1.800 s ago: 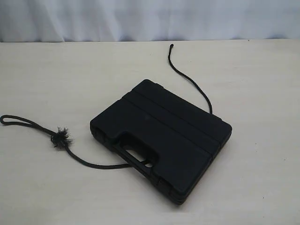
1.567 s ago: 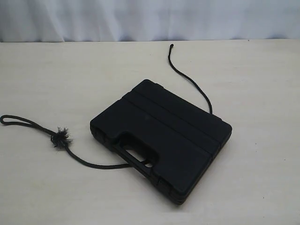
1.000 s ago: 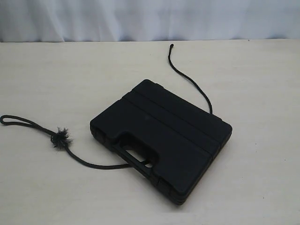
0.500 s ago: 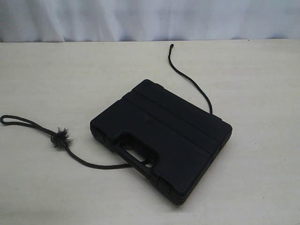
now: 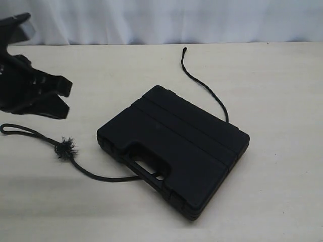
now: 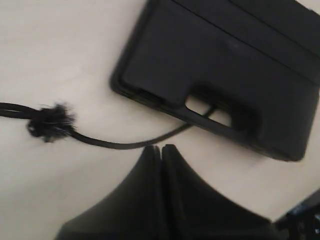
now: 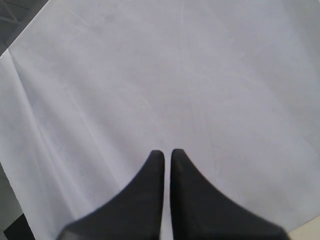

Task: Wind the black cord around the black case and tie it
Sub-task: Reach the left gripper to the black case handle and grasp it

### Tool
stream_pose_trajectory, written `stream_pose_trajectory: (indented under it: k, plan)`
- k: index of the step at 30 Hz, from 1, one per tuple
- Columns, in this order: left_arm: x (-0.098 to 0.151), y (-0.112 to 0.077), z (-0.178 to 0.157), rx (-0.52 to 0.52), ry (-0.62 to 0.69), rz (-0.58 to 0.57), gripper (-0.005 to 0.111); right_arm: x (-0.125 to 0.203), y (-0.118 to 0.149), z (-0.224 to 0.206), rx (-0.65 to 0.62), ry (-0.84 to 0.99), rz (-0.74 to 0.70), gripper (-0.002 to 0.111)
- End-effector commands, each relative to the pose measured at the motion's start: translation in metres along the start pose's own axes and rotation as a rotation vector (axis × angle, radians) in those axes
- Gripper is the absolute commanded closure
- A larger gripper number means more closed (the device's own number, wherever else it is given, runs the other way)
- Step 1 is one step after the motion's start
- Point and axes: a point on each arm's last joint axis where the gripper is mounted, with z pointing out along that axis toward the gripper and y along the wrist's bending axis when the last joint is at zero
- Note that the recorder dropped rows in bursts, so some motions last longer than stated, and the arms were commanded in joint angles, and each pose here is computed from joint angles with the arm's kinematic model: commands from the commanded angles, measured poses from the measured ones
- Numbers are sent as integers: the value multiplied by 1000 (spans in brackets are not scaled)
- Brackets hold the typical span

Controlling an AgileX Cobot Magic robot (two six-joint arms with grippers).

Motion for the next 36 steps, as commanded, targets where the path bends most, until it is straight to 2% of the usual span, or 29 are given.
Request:
stream_pose_trajectory:
  k: [1, 4, 7, 8, 9, 11, 12, 14, 18, 23, 30, 36]
  plan:
    - [4, -21, 20, 69, 98, 131, 107, 0, 1, 1, 0, 4, -7, 104]
    - [10, -40, 31, 52, 120, 258, 107, 0, 0, 1, 1, 6, -7, 104]
    - [16, -63, 44, 5, 89, 456, 107, 0, 0, 1, 1, 6, -7, 104]
    - [18, -70, 49, 4, 85, 486, 107, 0, 0, 1, 1, 6, -7, 104]
    - [19, -71, 53, 6, 96, 479, 107, 0, 0, 1, 1, 6, -7, 104]
    - [19, -68, 67, -20, 129, 331, 107, 0, 0, 1, 5, 10, -7, 104]
    - [19, -61, 80, -71, 167, 257, 107, 1, 0, 1, 8, 14, -7, 104]
    - [21, -56, 101, -93, 226, 178, 107, 1, 0, 1, 10, 17, -7, 104]
    - [19, -54, 135, -98, 196, 129, 107, 1, 0, 1, 10, 17, -4, 104]
    - [19, -47, 161, -119, 189, 116, 107, 1, 0, 1, 10, 17, -4, 104]
    - [10, -40, 179, -129, 83, 121, 107, 1, 0, 1, 10, 17, -4, 104]
    - [-5, -16, 175, -156, 27, 48, 107, 1, 0, 1, 10, 17, -4, 104]
